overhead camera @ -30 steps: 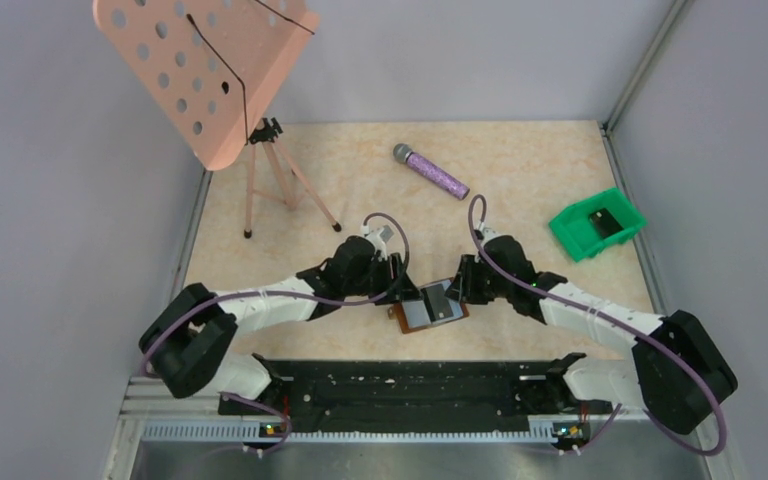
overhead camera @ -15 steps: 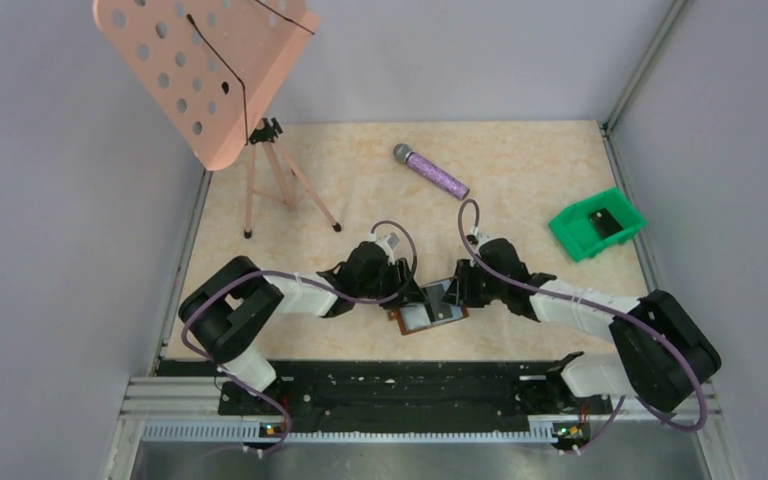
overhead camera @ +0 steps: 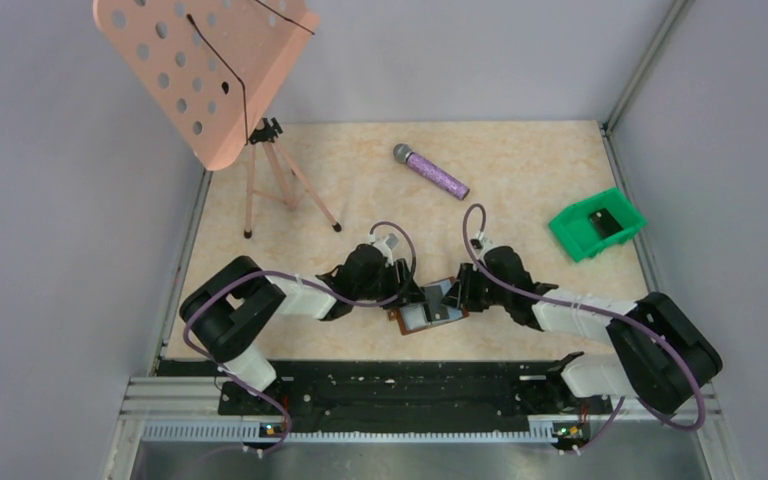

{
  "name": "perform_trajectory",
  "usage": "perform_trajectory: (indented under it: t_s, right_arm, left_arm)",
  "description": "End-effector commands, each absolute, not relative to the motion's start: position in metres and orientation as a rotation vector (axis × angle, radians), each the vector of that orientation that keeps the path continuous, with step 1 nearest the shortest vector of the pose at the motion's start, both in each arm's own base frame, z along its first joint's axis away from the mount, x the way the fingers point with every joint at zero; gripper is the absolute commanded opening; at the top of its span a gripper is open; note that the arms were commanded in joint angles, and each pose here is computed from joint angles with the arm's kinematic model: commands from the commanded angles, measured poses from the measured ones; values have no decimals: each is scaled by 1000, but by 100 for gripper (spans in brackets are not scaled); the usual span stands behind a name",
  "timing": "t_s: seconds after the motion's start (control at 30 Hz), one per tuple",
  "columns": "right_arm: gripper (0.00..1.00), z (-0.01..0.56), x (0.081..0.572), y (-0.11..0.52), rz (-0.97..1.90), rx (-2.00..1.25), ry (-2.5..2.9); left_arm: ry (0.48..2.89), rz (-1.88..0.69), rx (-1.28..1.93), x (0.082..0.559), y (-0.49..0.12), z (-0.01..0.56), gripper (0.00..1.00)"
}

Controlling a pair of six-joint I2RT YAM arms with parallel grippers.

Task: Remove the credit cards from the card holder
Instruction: Remove the credit card from the card holder.

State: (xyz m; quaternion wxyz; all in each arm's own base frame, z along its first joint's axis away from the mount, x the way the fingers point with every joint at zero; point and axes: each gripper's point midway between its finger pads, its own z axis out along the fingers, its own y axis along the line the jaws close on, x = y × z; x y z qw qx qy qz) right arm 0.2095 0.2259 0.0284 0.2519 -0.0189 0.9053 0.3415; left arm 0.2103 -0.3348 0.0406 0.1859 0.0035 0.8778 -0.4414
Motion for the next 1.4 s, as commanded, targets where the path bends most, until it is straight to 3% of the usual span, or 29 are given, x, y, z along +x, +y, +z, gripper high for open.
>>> perform_trajectory:
  t_s: [0.0, 0.2, 0.33, 0.6, 1.37]
  right_arm:
    - [25, 17, 201, 216, 906, -6, 2502]
    - [24, 14, 199, 215, 908, 9, 2508]
    - [23, 13, 198, 214, 901, 14, 2513]
    - [23, 8, 199, 207, 855, 61, 2529]
    - [23, 11, 204, 199, 792, 81, 2539]
  left_arm:
    - [2458, -1281, 30, 207, -339, 37, 47]
    - [2435, -1352, 32, 208, -347, 43, 44]
    - [2433, -1360, 34, 207, -348, 45, 36]
    - [2449, -1384, 37, 203, -349, 49, 0]
    - [2475, -1229, -34, 203, -308, 62, 0]
